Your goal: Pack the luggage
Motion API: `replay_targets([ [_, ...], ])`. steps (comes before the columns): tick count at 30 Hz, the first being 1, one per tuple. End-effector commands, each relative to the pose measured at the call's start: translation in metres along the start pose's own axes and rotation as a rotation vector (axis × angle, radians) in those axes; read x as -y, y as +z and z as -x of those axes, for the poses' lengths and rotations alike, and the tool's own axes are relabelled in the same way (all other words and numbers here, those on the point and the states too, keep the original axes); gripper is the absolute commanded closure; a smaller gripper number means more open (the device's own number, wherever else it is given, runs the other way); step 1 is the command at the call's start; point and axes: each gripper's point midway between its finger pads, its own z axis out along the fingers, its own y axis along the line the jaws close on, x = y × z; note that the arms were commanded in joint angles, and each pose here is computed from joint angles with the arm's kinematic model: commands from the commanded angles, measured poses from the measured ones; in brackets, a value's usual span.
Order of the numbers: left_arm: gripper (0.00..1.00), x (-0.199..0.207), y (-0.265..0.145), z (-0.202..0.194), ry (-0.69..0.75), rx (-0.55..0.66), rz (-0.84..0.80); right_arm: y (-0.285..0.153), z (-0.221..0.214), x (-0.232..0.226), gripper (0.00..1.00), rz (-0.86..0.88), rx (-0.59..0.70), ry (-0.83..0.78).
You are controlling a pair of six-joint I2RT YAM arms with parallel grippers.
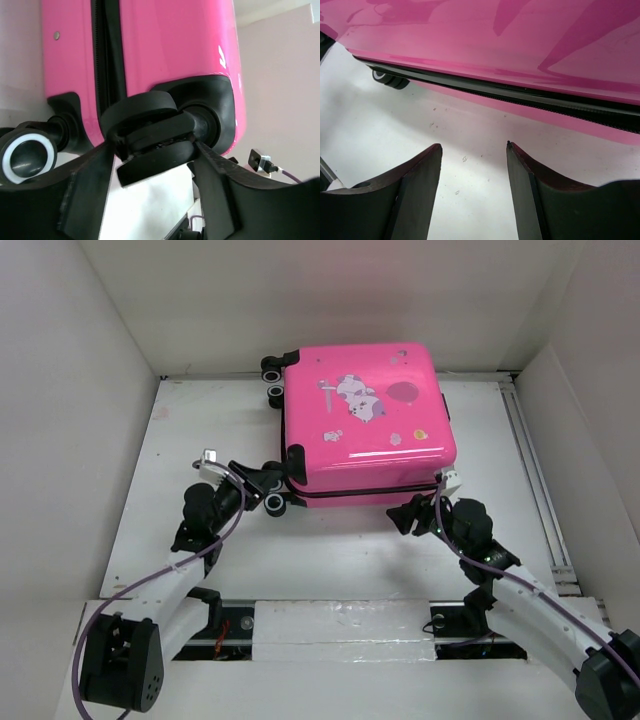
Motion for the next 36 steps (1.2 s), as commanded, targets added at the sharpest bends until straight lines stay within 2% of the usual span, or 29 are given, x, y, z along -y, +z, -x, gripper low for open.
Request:
replay_targets([
  [1, 0.44, 0.011, 0.006, 0.013, 0.035, 0.057, -0.058, 0.0, 0.028, -0.014, 0.4, 0.051, 0.079, -0.026],
  [6, 0.61, 0.026, 0.012, 0.02, 0.026, 0.074, -0.124, -0.001, 0.026, -0.013, 0.4, 0.051, 0.079, -0.026],
  [7, 0.71, 0.027, 0.013, 0.018, 0.018, 0.063, -0.129, -0.002, 0.028, -0.014, 0.4, 0.055, 0.087, -0.027],
  [12, 1.0, 0.033, 0.01, 0.018, 0.007, 0.056, -0.152, -0.003, 0.028, -0.015, 0.4, 0.055, 0.087, -0.027],
  [14, 1.0, 0.035, 0.009, 0.021, 0.008, 0.075, -0.15, -0.003, 0.03, -0.015, 0.4, 0.055, 0.087, -0.027],
  [16, 1.0, 0.036, 0.008, 0.027, -0.006, 0.106, -0.146, -0.005, 0.034, -0.023, 0.35, 0.081, 0.079, -0.029],
  [20, 1.0, 0.059, 0.007, 0.05, -0.021, 0.179, -0.19, -0.014, 0.047, -0.029, 0.32, 0.079, 0.078, -0.058],
  [26, 1.0, 0.084, 0.013, 0.089, 0.004, 0.291, -0.203, -0.024, 0.056, -0.008, 0.31, -0.051, 0.121, -0.05],
  [29, 1.0, 0.1, 0.016, 0.105, 0.008, 0.334, -0.219, -0.025, 0.059, -0.001, 0.42, -0.096, 0.141, -0.035],
  [31, 1.0, 0.117, 0.019, 0.115, 0.036, 0.342, -0.227, -0.025, 0.057, 0.009, 0.59, -0.147, 0.145, -0.012],
  [33, 1.0, 0.122, 0.022, 0.12, 0.053, 0.343, -0.222, -0.027, 0.059, 0.021, 0.69, -0.209, 0.174, 0.0],
  [36, 1.0, 0.124, 0.027, 0.121, 0.054, 0.334, -0.223, -0.031, 0.062, 0.037, 0.7, -0.29, 0.21, 0.005],
])
